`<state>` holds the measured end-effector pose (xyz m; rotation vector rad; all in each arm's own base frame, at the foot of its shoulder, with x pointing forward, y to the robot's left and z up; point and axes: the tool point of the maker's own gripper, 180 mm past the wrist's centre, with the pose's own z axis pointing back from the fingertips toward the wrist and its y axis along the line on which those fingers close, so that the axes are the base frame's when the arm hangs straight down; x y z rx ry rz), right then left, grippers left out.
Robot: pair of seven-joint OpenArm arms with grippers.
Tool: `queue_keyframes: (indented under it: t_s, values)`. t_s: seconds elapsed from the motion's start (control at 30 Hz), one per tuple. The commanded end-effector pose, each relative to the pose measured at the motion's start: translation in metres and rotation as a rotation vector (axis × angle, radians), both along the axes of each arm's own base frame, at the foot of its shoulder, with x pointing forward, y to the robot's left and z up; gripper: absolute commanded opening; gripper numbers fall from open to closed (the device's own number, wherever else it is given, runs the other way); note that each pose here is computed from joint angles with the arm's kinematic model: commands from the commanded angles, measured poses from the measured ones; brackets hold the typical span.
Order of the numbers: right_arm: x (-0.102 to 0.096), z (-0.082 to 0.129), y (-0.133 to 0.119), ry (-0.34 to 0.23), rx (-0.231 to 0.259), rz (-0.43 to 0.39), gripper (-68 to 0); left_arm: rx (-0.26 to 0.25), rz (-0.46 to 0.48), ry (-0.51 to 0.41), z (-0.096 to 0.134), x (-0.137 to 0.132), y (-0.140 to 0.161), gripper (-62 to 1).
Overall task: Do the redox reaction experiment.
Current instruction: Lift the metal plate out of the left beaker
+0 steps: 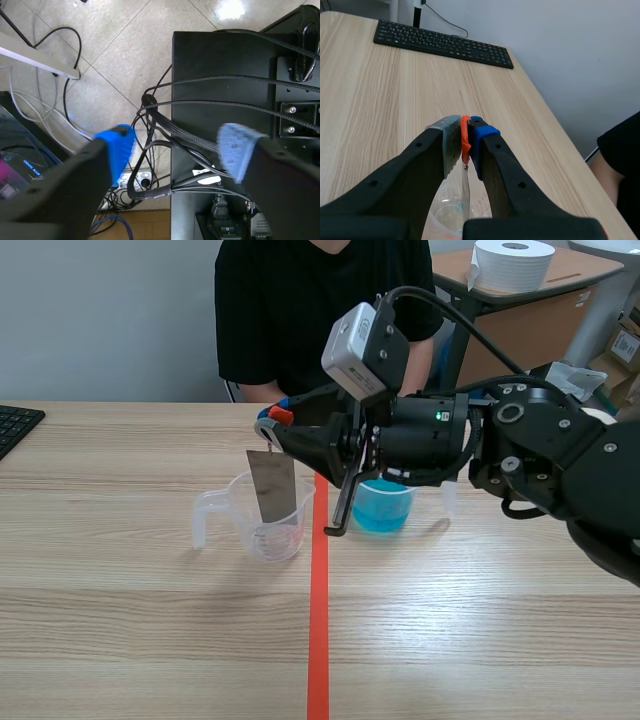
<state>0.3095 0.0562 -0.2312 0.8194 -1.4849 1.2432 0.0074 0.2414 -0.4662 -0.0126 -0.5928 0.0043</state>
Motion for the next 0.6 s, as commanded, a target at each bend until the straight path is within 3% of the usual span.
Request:
queue_keyframes:
  t_s: [0.0,0.17,0.37,0.57]
  values:
    - [0.007,0.027,0.0,-0.045,0.039,0.013,-66.2,-0.009,0.001,-0.005,0.002,-0.001,-0.002,-32.6]
    - [0.007,0.037,0.002,-0.032,0.014,0.037,-66.2,-0.009,0.001,-0.005,0.002,-0.001,-0.002,-43.9]
    - [0.013,0.061,-0.004,-0.099,-0.008,0.0,-66.2,-0.009,0.001,-0.003,0.002,-0.002,-0.003,-56.2]
    - [0.01,0.087,-0.007,-0.164,-0.032,-0.013,-66.2,-0.009,0.001,0.0,0.001,-0.002,-0.003,-56.2]
